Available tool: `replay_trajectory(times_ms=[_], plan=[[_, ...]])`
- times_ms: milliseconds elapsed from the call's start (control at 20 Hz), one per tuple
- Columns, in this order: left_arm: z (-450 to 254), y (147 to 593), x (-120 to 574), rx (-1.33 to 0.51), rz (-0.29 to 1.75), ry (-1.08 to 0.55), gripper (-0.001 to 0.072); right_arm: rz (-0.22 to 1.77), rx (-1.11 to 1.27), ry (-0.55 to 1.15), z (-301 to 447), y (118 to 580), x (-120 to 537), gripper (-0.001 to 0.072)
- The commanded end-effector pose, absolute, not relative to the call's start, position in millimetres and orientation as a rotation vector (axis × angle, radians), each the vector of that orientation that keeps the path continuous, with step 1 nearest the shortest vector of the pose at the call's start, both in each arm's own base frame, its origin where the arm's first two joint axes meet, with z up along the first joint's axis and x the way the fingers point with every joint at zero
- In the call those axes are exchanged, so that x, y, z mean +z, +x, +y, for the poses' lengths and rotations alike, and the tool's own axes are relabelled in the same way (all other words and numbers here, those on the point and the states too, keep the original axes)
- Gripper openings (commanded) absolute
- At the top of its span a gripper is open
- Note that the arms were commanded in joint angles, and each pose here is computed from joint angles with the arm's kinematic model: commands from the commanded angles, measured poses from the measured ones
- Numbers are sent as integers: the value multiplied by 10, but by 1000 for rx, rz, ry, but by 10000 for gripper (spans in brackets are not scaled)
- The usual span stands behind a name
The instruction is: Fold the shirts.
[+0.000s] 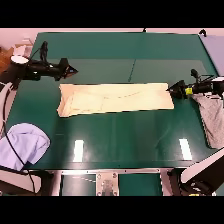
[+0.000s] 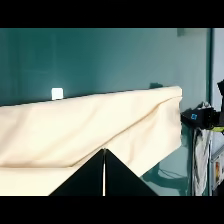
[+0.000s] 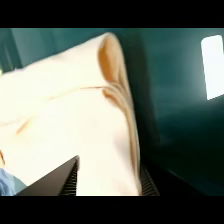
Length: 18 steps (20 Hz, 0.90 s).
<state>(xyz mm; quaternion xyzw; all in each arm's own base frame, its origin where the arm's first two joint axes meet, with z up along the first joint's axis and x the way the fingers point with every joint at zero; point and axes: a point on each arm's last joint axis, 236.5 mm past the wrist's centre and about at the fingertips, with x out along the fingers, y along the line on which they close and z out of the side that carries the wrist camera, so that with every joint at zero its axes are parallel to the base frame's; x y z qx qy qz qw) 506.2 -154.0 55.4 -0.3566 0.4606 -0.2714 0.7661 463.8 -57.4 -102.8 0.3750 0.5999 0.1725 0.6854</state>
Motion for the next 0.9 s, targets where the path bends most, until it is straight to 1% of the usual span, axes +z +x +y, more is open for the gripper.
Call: replay_trajectory(times_ms=[0, 50, 100, 250, 450, 650, 850], plan=[[-1937, 5021, 554, -634, 994, -721, 24, 1422, 474, 779, -361, 4565, -1173, 292], [-2058, 5014, 552, -647, 985, -698, 24, 1418, 489, 761, -335, 4585, -1144, 111], [-2178, 5016, 542, -655, 972, -671, 24, 1408, 498, 747, -342, 4623, -1086, 18], [-2498, 4967, 316, -640, 978, -541, 24, 1393, 541, 712, -365, 4679, -750, 17], [-3252, 4712, -84, -691, 1028, -436, 24, 1313, 644, 639, -214, 4677, 92, 18], [-4033, 4533, -509, -776, 1093, -394, 24, 1210, 746, 572, 155, 4501, 1042, 18], [-4531, 4474, -757, -811, 1143, -423, 24, 1122, 795, 437, 492, 4291, 1632, 18]])
